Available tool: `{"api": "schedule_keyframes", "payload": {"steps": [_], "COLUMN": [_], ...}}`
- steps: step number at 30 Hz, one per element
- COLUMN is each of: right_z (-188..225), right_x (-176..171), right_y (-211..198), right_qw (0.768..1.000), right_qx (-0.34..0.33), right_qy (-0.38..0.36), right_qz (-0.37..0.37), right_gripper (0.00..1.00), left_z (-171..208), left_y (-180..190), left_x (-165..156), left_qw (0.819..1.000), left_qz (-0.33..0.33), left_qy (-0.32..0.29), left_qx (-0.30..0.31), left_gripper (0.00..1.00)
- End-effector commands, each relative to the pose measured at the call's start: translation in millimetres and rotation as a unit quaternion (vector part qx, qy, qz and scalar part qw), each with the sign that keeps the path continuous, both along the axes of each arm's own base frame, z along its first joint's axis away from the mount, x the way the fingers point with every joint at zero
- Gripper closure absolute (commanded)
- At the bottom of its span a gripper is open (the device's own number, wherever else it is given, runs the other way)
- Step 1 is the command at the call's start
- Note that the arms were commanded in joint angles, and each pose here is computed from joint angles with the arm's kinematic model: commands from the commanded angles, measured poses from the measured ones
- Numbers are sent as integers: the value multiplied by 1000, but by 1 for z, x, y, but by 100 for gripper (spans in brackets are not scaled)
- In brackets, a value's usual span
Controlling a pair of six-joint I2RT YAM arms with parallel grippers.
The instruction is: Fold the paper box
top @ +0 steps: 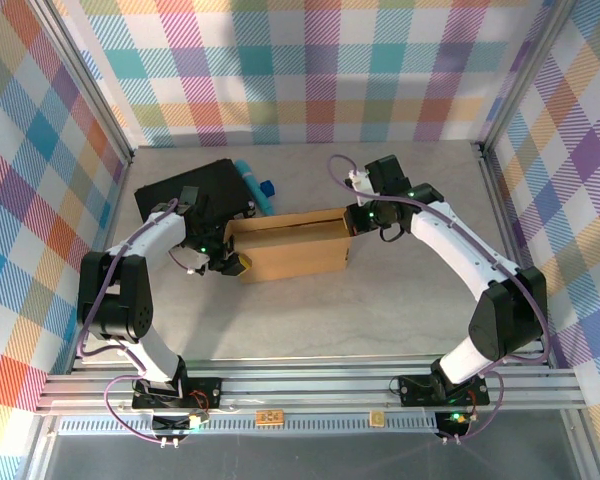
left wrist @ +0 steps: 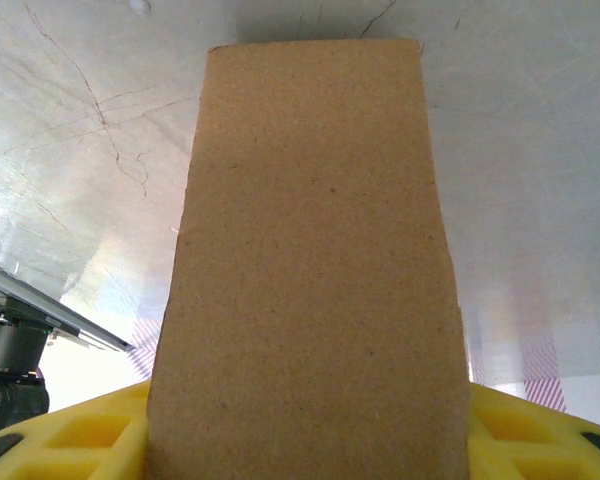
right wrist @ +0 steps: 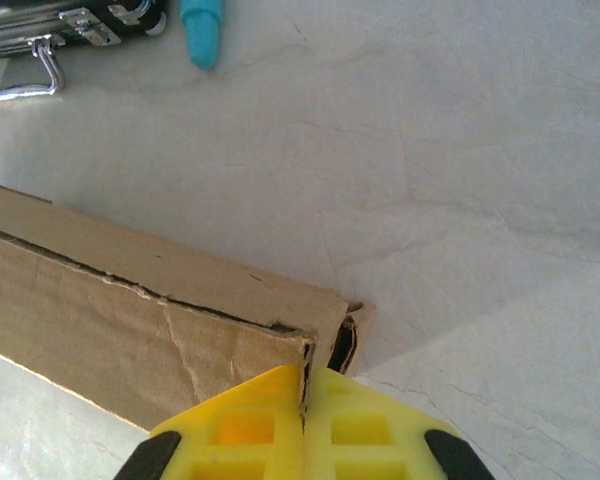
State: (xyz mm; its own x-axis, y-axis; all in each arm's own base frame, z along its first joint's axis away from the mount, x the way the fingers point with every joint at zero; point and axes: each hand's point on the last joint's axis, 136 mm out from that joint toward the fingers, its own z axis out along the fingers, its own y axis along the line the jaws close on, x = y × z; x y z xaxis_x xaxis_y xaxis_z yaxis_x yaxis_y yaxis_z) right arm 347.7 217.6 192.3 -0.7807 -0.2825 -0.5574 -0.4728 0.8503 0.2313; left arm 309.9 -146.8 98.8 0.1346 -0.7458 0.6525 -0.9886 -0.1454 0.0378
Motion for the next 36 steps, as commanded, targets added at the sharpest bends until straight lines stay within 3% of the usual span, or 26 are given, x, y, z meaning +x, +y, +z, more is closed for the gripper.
{"api": "schedule_keyframes", "payload": {"steps": [1,32,36], "right_z": [-1,-40,-48], "right_x": [-14,-27,-26], "right_y": [21,11,8], "right_qw": [999,998,998], "right_qx": [26,-56,-69], "right_qy": [8,-13,-13], "right_qz": [19,7,4], "right_gripper": [100,100,100], "left_z": [-20,-28,-28], "left_y": [12,11,11], "left_x": [-6,3,6], "left_qw": [999,999,999], "left_qz": [13,15,13], "left_qy": [29,27,17], "left_qx": [43,38,36], "left_gripper": [100,100,87]}}
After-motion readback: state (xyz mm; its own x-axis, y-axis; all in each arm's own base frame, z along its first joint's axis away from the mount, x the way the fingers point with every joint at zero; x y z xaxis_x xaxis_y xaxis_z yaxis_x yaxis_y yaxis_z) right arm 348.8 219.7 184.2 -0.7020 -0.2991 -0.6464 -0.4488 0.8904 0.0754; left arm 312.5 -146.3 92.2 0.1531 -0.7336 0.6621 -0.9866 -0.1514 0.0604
